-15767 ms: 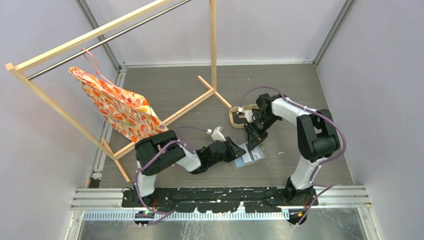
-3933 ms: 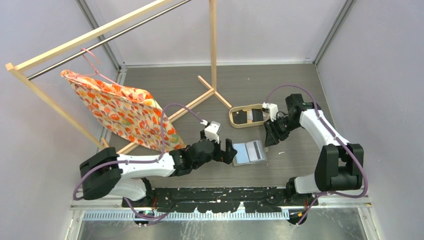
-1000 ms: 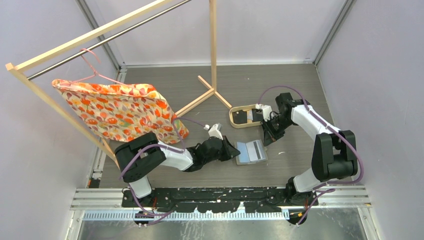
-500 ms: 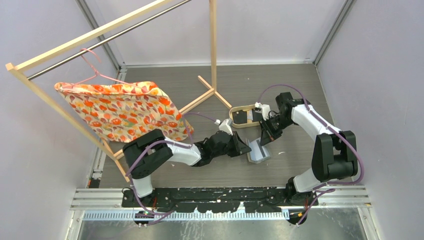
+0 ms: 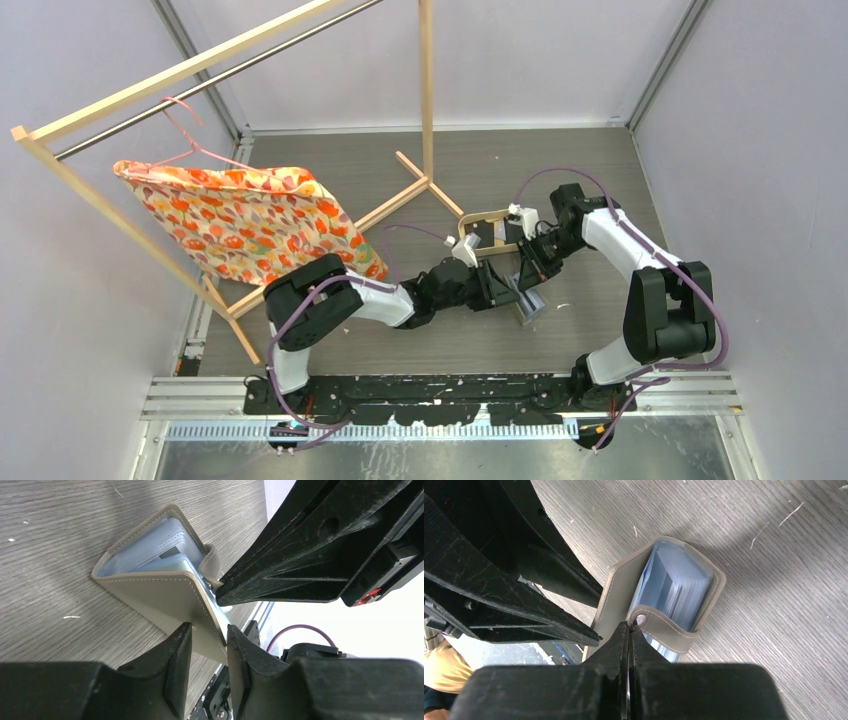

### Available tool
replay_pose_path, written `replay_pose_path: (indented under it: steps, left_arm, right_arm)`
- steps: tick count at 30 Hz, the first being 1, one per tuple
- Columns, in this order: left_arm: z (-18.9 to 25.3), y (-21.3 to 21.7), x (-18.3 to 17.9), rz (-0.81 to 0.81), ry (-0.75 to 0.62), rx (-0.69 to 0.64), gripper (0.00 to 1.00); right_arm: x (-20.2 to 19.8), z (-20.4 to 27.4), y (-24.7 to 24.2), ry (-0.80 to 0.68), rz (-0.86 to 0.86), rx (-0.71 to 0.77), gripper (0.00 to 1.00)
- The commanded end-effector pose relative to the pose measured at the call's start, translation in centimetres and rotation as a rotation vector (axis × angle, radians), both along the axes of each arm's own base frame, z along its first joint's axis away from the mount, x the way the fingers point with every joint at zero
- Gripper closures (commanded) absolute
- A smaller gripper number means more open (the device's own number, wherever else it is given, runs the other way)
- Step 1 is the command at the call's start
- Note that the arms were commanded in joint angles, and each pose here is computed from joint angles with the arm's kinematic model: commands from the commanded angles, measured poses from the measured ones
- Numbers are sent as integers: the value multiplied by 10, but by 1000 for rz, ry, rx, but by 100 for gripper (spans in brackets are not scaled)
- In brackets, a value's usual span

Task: Put the credit cards into the card holder
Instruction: Close the card holder at the center of the board.

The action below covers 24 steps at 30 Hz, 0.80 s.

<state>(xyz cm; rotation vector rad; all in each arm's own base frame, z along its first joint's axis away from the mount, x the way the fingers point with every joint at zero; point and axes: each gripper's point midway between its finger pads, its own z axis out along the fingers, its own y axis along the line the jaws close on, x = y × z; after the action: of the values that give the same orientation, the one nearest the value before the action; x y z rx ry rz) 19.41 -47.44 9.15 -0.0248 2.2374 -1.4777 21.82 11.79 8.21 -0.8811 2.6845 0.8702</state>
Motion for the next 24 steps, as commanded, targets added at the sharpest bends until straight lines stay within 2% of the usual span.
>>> replay_pose_path:
  steps: [1, 16, 24]
  left_arm:
    - [15, -8, 3, -10, -28, -64, 65]
    - [10, -2, 32, 100, -30, -76, 57]
    - [16, -2, 35, 97, -62, -81, 55]
  right_arm:
    - [10, 17, 5, -58, 1, 17, 99]
    - [20, 13, -8, -81, -65, -41, 99]
    - [18, 13, -10, -71, -59, -39, 99]
